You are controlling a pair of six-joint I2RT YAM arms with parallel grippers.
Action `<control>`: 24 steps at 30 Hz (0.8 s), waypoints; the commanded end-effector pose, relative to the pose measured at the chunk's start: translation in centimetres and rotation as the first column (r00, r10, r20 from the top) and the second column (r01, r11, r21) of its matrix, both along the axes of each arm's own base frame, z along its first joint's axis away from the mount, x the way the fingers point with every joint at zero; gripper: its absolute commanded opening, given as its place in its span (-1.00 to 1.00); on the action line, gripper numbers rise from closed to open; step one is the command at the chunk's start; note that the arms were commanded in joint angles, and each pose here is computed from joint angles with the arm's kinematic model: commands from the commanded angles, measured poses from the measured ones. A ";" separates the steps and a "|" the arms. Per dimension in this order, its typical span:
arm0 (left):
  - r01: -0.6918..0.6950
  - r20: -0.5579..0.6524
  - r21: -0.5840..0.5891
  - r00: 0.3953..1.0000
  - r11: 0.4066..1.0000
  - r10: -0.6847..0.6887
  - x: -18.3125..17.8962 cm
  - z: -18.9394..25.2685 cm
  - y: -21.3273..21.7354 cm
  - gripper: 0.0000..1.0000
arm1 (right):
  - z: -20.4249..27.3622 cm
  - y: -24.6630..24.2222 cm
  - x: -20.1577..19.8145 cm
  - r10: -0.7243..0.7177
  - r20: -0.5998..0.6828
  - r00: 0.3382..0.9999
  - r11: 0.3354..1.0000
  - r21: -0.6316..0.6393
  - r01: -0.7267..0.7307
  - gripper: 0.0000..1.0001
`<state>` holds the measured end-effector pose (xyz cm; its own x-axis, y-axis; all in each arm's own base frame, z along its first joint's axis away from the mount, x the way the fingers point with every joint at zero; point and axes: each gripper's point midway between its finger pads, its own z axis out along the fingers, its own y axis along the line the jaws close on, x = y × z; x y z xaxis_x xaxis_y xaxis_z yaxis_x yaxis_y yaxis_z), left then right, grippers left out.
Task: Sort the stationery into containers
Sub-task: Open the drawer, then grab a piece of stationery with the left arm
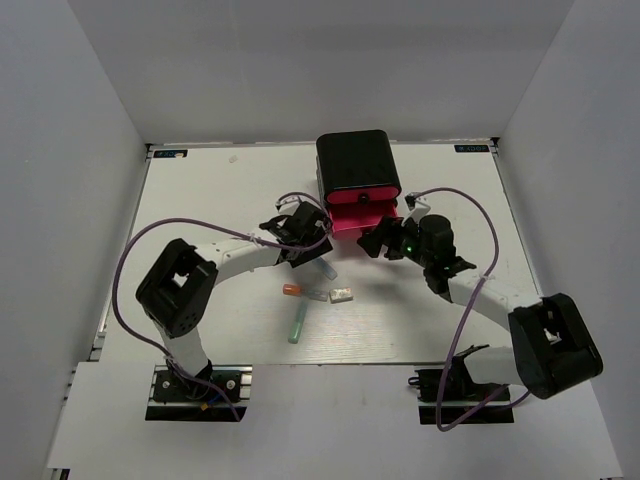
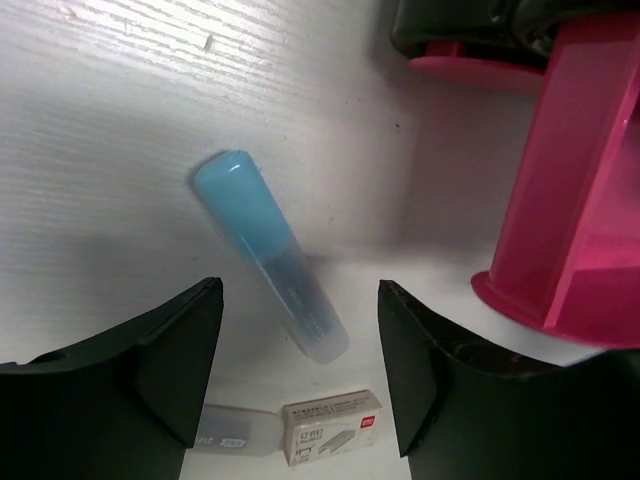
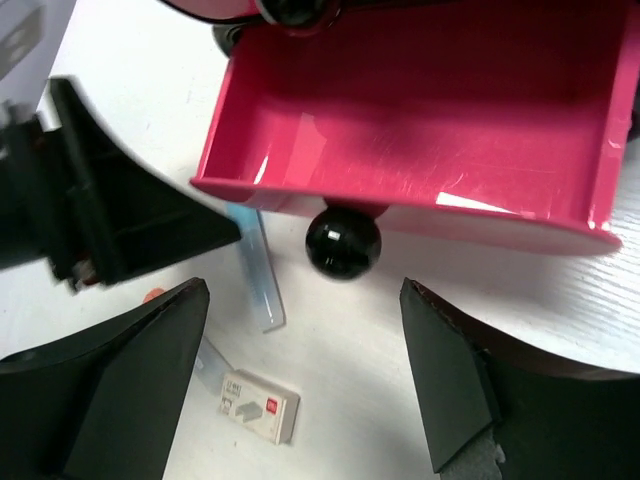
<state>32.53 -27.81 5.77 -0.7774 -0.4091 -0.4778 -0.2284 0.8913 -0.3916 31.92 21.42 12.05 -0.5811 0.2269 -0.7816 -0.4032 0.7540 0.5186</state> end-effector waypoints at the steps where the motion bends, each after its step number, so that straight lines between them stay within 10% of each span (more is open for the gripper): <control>1: -0.038 -0.024 0.022 0.999 0.999 0.039 0.6 0.6 0.3 0.46 | 1.3 -0.7 -1.4 0.025 0.058 0.998 1.000 -0.007 -0.025 0.68; 24: -0.021 -0.235 0.218 0.969 0.976 0.073 -2.2 -4.2 2.7 0.25 | 4.6 -2.3 -5.4 0.119 0.205 0.972 0.991 -0.086 -0.104 0.79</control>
<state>32.90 -27.87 2.32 -0.8377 -0.3817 -0.3905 -0.3177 0.9223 -0.2200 26.65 19.02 15.14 -0.4646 0.1466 -0.8733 -0.5307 0.7433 0.4072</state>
